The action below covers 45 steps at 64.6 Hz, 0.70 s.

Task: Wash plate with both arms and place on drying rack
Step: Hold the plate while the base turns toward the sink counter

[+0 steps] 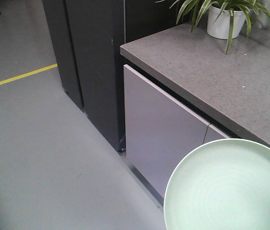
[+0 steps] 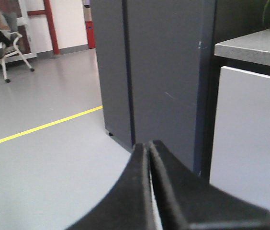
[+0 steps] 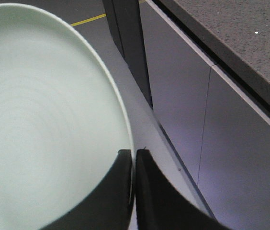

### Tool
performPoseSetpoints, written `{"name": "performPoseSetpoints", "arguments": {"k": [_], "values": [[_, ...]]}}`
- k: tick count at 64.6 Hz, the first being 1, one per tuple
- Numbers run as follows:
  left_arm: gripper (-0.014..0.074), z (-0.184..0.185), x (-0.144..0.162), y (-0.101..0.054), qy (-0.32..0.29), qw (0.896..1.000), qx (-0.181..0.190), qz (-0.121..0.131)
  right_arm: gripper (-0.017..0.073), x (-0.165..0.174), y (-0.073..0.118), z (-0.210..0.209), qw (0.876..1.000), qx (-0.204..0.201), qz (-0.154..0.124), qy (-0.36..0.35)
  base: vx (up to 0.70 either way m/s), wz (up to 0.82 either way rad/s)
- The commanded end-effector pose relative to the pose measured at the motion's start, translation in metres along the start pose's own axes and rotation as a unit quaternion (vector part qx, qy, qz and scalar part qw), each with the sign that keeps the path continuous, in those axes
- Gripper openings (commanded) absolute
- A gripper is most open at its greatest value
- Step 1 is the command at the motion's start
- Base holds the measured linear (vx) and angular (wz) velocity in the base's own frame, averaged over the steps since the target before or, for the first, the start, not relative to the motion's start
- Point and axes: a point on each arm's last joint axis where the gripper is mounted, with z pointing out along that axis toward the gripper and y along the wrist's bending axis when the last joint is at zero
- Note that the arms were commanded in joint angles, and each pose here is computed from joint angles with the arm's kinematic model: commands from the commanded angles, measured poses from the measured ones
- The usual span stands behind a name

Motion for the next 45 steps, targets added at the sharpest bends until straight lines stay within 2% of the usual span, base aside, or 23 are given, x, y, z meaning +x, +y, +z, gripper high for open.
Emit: {"name": "performPoseSetpoints", "arguments": {"k": [1,45], "values": [[-0.0006,-0.0041,-0.0174,-0.002,-0.061,0.998,0.008,-0.005,-0.0001,-0.0133,0.0012,-0.0034,0.999,-0.001,0.004,-0.047,0.06,-0.25],[-0.0006,-0.0041,-0.0174,-0.002,-0.061,0.998,0.008,-0.005,-0.0001,-0.0133,0.0012,-0.0034,0.999,-0.001,0.004,-0.047,0.06,-0.25]]}}
